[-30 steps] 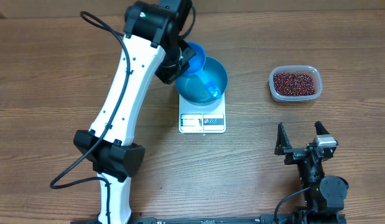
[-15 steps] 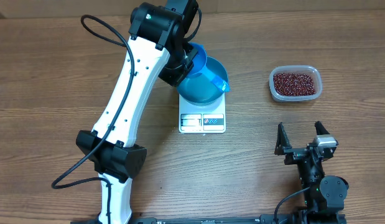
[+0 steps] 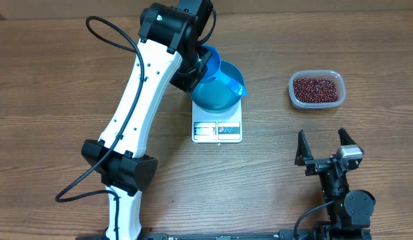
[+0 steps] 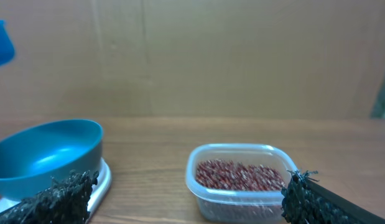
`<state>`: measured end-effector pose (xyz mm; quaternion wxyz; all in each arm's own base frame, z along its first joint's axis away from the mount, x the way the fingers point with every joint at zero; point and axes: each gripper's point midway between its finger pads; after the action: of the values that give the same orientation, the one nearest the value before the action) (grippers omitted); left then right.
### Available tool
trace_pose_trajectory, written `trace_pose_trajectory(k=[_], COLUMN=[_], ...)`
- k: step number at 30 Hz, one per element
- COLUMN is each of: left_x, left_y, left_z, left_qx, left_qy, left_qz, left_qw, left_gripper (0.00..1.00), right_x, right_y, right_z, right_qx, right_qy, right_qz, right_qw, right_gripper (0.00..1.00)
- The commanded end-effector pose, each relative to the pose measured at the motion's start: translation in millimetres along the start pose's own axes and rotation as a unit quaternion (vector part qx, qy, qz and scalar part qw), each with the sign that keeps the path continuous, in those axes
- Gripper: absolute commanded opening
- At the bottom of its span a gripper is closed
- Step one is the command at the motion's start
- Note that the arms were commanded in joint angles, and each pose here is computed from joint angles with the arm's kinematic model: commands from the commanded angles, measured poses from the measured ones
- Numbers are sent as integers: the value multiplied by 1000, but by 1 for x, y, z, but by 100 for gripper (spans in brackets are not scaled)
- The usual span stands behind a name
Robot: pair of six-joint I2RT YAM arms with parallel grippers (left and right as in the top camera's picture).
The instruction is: Scoop item into bowl and weigh 150g on scale
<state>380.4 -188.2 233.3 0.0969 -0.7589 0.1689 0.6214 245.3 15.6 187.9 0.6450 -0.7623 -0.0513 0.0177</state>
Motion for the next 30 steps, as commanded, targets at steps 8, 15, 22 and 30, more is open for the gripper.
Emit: trace_pose_trajectory(k=[8,15,22,30], left_x=[-15,-15,-15,-15], left_y=[-2,-2,-2,-2], left_z=[-1,-1,-1,-1], left_qx=[-8,-8,-8,-8], left_qy=[21,21,21,21], left_qz=[-15,-14,-14,-14], left_qw=[1000,1000,1000,1000], left_gripper=[4,4,4,4], right_x=[-6,-12,-9,32], right_y=[-39,-74,-96,-112], right_z=[27,9,0,22], right_qx=[82,169,185,206], right_qy=[-89,-60,-45,-129], right_qz=[-82,-118,-57,83], right_qw=[989,977,980,966], right_gripper=[100,100,100,100])
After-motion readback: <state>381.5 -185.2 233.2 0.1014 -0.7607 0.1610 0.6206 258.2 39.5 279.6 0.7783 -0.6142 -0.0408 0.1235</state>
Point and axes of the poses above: each gripper's point midway between its finger pads, its own x axis out along the fingers, its own z axis along the line the jaws close on, y = z × x, and after that the axes turned 11 degrees about -x, right-handed
